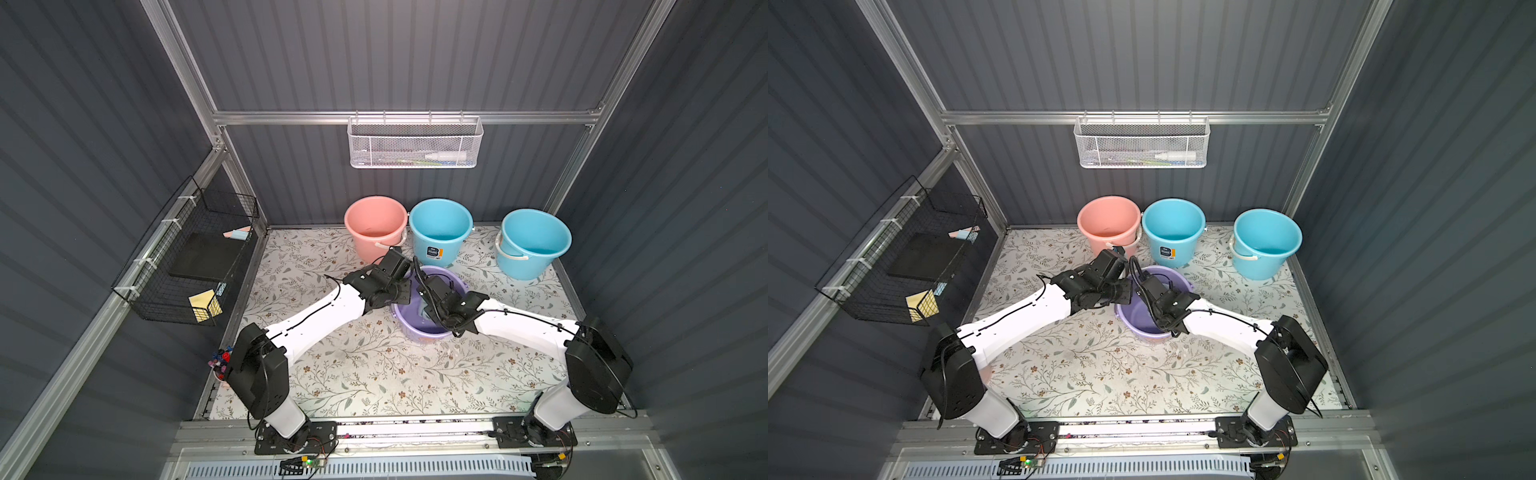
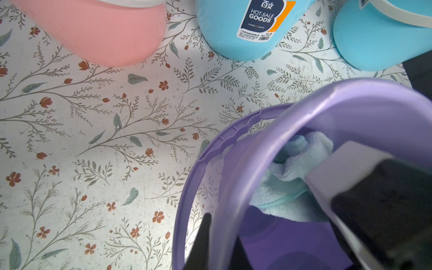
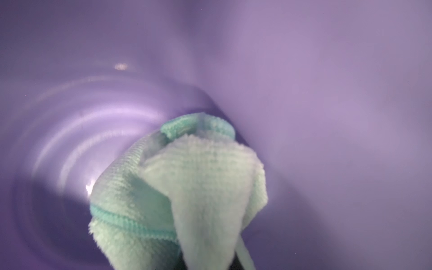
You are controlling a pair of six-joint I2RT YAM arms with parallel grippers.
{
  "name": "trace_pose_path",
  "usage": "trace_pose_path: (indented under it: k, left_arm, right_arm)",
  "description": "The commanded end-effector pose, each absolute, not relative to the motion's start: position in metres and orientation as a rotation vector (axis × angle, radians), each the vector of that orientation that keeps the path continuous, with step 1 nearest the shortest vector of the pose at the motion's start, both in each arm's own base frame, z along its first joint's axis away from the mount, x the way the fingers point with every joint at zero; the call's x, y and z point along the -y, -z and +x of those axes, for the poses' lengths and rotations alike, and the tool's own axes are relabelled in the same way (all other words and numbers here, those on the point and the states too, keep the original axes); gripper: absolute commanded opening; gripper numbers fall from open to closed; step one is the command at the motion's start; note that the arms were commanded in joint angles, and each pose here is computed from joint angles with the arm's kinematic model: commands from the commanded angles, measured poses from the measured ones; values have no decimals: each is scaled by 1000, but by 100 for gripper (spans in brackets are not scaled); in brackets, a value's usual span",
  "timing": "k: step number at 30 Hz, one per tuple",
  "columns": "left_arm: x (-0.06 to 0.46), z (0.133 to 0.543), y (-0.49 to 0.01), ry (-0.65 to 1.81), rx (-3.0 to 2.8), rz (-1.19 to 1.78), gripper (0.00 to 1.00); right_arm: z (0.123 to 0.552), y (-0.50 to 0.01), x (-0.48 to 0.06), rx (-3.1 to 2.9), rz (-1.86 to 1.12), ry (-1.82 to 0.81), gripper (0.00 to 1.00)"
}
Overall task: Wipe the inside of the bucket with a cloth
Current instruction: Wipe the dirt from the inside of the bucket.
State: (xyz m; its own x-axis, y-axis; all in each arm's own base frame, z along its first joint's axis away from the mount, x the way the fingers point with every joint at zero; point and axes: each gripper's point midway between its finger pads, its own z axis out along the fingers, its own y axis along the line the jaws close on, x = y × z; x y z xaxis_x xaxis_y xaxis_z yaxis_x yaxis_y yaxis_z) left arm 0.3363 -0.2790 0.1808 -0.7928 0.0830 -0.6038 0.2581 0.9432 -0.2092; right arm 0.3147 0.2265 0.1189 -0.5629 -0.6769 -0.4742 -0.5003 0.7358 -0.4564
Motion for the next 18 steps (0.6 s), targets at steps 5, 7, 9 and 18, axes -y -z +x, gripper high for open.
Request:
trace_pose_path:
  k: [5,7,9,18]
  left_arm:
    - [276,330,-194,361,-2454,275,0]
    - [275,330,-194,358,-2455,274,0]
    - [276,331,-196,359,-2451,274,0]
    - [275,332,-198,350,-2445,268,0]
  right_arm:
    - [242,-91,-198,-2653,-1200,307,0]
    - [226,-86,-200,-2769,-1211,192,0]
    - [211,-83,-206,-2885,-1180,18,0]
    - [188,-97,-261,-3020,-974,-723,0]
